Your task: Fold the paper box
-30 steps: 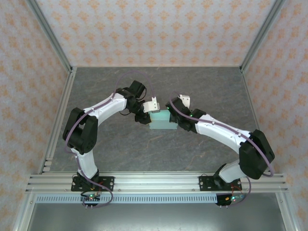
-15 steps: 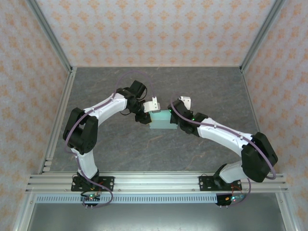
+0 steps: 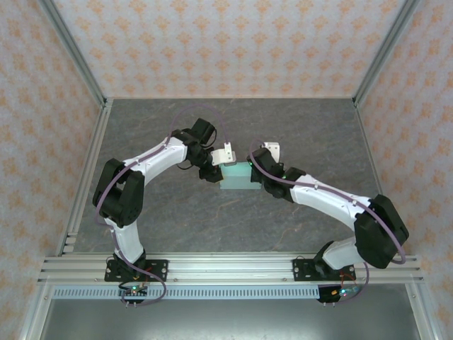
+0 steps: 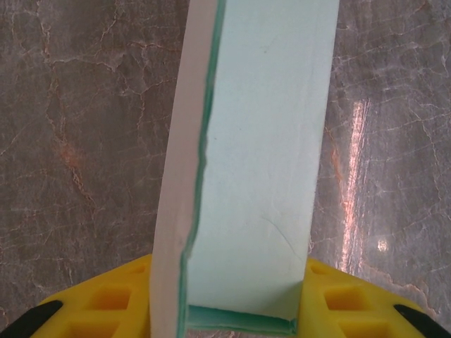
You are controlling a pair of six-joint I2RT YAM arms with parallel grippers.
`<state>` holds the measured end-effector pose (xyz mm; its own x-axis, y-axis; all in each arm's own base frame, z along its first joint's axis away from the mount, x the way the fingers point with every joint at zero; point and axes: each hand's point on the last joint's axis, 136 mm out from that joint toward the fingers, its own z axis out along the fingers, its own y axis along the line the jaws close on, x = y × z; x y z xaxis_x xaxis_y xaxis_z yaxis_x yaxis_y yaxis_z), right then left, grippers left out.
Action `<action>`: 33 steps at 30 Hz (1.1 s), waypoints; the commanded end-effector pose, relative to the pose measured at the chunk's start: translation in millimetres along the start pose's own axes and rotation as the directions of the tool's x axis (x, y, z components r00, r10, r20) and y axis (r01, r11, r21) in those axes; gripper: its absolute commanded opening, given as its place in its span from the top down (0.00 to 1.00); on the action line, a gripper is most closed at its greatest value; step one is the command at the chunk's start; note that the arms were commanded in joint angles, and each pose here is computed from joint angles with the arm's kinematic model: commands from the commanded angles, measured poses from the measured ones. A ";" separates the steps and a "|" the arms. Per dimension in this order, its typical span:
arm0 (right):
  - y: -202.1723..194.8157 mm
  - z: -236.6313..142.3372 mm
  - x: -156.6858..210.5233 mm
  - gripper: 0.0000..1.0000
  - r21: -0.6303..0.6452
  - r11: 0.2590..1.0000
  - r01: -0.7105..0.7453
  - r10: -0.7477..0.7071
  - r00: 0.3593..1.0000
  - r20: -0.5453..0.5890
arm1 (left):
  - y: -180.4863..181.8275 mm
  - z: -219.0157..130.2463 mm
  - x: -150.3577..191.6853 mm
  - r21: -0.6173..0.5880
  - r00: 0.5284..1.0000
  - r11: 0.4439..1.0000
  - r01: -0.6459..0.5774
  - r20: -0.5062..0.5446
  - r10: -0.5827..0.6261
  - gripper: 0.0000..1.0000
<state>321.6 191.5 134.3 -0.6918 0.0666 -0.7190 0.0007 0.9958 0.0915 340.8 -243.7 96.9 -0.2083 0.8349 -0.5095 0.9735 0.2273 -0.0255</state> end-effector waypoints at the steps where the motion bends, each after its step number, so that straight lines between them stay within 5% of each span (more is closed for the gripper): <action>1: -4.4 3.1 21.1 1.00 -0.001 1.000 -0.003 0.003 0.999 -0.046 | 10.6 -0.7 0.7 -0.047 0.999 0.999 0.015 -0.034 -0.017 0.72; 12: -12.5 2.8 20.9 1.00 0.020 1.000 0.011 -0.010 1.000 -0.011 | 10.9 -2.3 -1.3 -0.047 0.999 0.999 0.017 -0.031 -0.018 0.70; 33: -8.7 -7.6 9.5 1.00 0.001 1.000 0.012 -0.012 1.000 0.000 | 11.1 -17.5 -3.7 -0.071 1.000 0.997 0.019 0.026 -0.017 0.42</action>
<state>318.9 187.3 134.6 -0.6639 0.0840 -0.7431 0.0000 0.9937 0.1122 346.7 -242.0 98.3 -0.2242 0.8267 -0.5160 0.9676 0.2517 -0.0171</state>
